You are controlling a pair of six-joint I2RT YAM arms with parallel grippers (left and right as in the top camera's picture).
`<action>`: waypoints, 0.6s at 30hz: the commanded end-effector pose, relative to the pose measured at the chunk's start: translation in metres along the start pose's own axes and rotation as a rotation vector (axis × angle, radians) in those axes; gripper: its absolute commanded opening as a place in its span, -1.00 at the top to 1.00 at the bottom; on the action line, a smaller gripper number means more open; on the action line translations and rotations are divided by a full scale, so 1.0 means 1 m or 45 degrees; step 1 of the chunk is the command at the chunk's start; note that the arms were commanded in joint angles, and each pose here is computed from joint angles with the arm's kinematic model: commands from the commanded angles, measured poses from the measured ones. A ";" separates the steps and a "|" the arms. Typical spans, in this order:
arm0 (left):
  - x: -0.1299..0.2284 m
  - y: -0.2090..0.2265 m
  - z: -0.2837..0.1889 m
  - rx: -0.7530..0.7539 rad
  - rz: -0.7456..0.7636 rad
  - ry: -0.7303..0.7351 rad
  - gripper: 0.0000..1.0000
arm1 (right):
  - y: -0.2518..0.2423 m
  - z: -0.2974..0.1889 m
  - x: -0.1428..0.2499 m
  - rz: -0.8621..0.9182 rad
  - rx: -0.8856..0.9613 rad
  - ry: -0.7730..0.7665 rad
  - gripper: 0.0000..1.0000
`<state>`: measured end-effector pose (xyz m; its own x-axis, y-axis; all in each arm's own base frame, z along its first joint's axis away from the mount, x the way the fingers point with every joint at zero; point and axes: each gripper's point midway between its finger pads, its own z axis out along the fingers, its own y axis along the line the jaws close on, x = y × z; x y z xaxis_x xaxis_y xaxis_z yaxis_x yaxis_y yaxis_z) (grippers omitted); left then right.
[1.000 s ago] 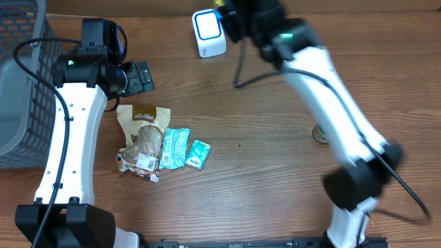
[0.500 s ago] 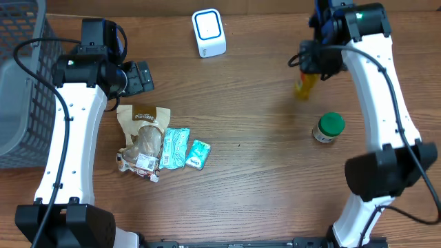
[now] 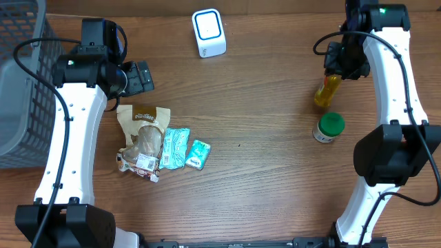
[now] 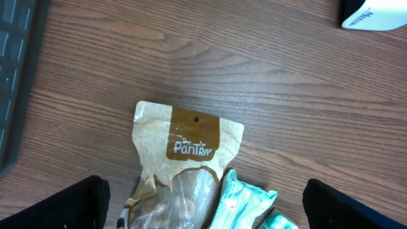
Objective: Scan the item barcode
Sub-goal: 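Carry the yellow bottle right and lower it beside the jar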
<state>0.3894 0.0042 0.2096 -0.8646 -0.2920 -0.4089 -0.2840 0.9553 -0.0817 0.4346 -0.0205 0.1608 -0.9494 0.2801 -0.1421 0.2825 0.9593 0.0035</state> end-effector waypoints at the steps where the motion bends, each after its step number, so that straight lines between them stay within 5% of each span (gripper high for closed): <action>1: -0.006 0.001 -0.005 -0.004 0.015 -0.031 -0.99 | -0.007 0.006 -0.001 0.029 0.002 0.003 0.91; 14: -0.006 0.001 -0.005 -0.004 0.015 -0.031 -0.99 | -0.013 0.052 0.006 0.043 0.015 0.046 0.83; 18: -0.006 0.001 -0.005 -0.004 0.015 -0.031 -0.99 | -0.013 0.053 0.007 0.043 0.016 0.048 0.45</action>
<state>0.3894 0.0042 0.2096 -0.8646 -0.2920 -0.4089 -0.2840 0.9553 -0.0817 0.4295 -0.0309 0.1049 -0.9474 0.3068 -0.0908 0.3089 0.9510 -0.0095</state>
